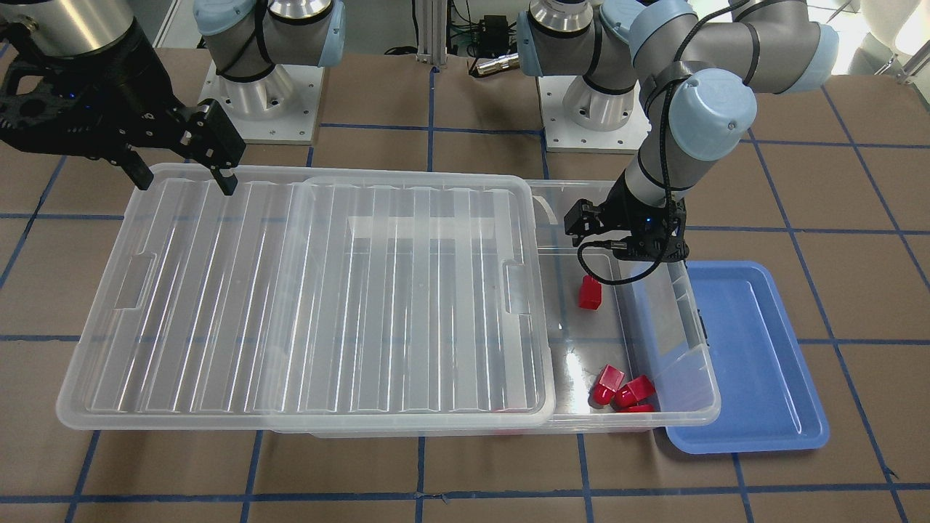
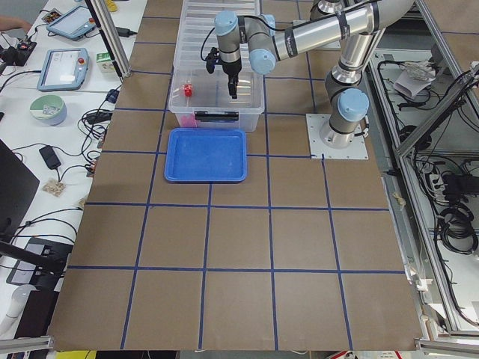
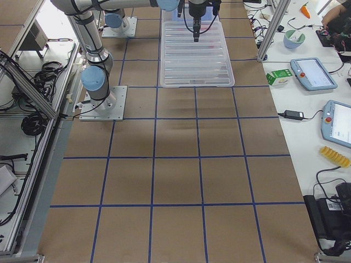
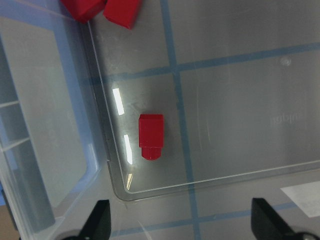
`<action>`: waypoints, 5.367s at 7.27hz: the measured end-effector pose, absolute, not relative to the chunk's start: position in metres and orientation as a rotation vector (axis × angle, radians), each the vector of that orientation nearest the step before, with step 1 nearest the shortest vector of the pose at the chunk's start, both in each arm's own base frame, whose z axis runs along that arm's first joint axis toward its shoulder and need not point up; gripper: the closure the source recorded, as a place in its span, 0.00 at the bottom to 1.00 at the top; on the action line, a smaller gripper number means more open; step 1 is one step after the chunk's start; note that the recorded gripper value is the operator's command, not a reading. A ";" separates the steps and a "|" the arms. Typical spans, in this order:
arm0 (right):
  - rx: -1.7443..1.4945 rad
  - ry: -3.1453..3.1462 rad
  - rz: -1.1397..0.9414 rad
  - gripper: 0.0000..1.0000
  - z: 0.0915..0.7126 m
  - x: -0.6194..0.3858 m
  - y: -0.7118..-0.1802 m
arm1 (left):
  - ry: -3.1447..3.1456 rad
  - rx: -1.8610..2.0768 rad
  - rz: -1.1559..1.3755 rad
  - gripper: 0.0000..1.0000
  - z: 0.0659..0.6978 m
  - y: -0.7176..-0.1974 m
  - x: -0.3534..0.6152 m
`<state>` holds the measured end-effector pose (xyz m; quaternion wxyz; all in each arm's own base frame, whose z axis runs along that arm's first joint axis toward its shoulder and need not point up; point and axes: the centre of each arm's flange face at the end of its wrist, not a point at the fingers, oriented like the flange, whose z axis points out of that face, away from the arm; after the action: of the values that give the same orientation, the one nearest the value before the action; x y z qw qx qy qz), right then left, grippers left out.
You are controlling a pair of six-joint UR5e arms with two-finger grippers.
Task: Place red block in blue tray from box
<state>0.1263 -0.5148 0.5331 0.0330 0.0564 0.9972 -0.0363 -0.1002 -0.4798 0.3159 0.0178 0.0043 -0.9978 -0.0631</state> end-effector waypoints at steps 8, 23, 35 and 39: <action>0.141 3.145 -0.111 0.00 0.521 0.140 -0.508 | -3.102 0.159 -0.211 0.00 0.249 -0.477 -0.104; 0.130 3.138 -0.140 0.00 0.516 0.141 -0.513 | -3.112 0.084 -0.141 0.86 0.186 -0.490 -0.100; 0.155 3.144 -0.139 0.00 0.516 0.106 -0.521 | -3.095 -0.016 -0.073 1.00 0.382 -0.533 0.047; 0.067 3.163 -0.126 0.00 0.517 0.030 -0.530 | -3.074 -0.067 -0.092 1.00 0.290 -0.550 0.138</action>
<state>0.0299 -0.5302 0.5167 -0.0122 0.0212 0.9989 -0.0399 0.1384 -0.5498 0.2896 0.0326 -0.0219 -0.9988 -0.0299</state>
